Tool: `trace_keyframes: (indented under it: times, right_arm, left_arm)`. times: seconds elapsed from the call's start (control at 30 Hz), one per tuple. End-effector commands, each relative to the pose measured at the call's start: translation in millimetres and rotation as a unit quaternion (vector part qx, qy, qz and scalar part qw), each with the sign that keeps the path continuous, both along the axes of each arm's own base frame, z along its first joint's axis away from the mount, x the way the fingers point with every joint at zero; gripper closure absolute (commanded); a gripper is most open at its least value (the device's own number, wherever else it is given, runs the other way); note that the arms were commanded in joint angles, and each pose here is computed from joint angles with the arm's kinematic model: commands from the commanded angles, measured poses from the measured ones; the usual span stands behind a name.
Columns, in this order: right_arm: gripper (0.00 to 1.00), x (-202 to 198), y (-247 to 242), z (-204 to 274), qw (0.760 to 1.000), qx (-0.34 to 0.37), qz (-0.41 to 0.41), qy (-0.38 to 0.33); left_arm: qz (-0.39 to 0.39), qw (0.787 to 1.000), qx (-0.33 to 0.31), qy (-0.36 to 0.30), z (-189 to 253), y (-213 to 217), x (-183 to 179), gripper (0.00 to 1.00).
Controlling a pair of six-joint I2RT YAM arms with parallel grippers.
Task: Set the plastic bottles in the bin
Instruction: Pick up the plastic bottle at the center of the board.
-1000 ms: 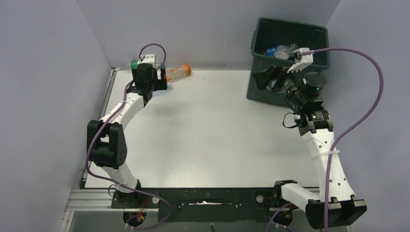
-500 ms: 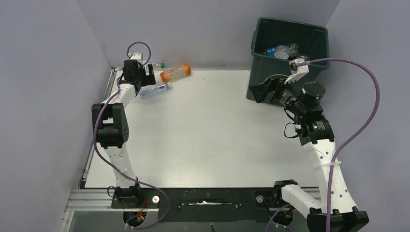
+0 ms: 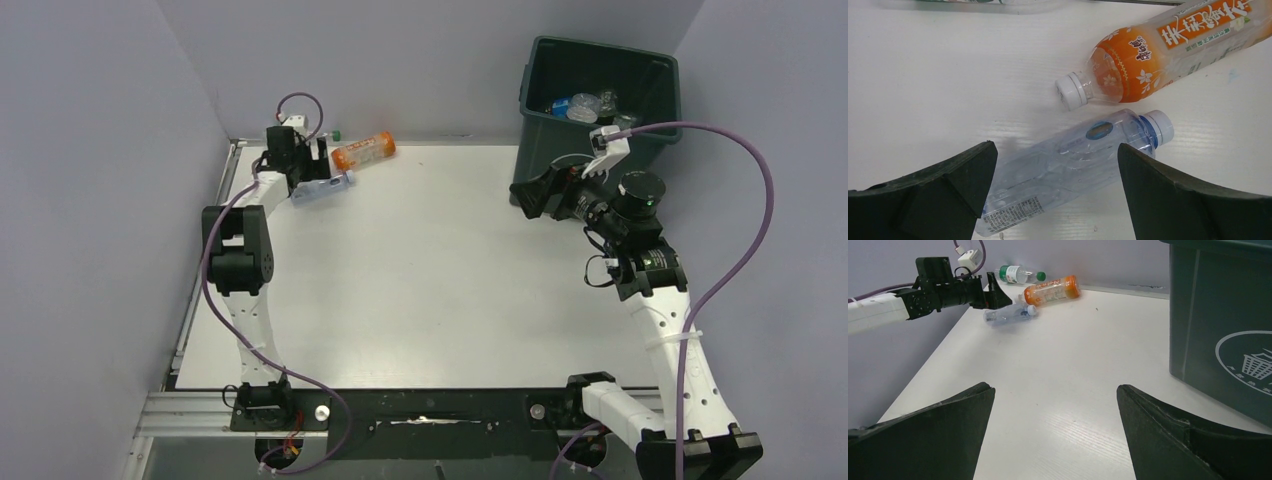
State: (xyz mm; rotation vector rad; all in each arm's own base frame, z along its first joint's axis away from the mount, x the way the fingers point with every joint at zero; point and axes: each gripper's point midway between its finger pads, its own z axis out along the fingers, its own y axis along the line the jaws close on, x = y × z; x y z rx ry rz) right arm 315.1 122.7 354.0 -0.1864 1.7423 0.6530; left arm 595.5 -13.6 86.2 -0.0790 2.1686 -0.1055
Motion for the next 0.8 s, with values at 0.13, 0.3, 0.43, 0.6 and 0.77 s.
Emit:
trace_keyframes:
  times: [0.13, 0.3, 0.43, 0.6, 0.77]
  right_arm:
    - [0.01, 0, 10, 1, 1.0, 0.004, 0.024, -0.016]
    - [0.01, -4, 12, -1, 1.0, 0.004, 0.027, -0.016]
    - [0.01, -10, 12, -6, 1.0, 0.004, 0.028, -0.013]
    - [0.01, -16, 11, -18, 1.0, 0.003, 0.027, -0.005]
    - [0.02, -19, 10, -27, 1.0, -0.004, 0.027, -0.001]
  left_arm:
    - [-0.019, 1.0, -0.004, 0.002, -5, -18, -6, 0.07]
    - [-0.03, 0.999, 0.0, 0.025, -24, -26, -15, 0.07]
    - [-0.033, 0.999, 0.0, 0.035, -27, -33, -24, 0.07]
    - [-0.041, 0.998, 0.008, 0.041, -20, -53, -47, 0.07]
    - [-0.032, 0.997, 0.007, 0.071, -27, -68, -77, 0.07]
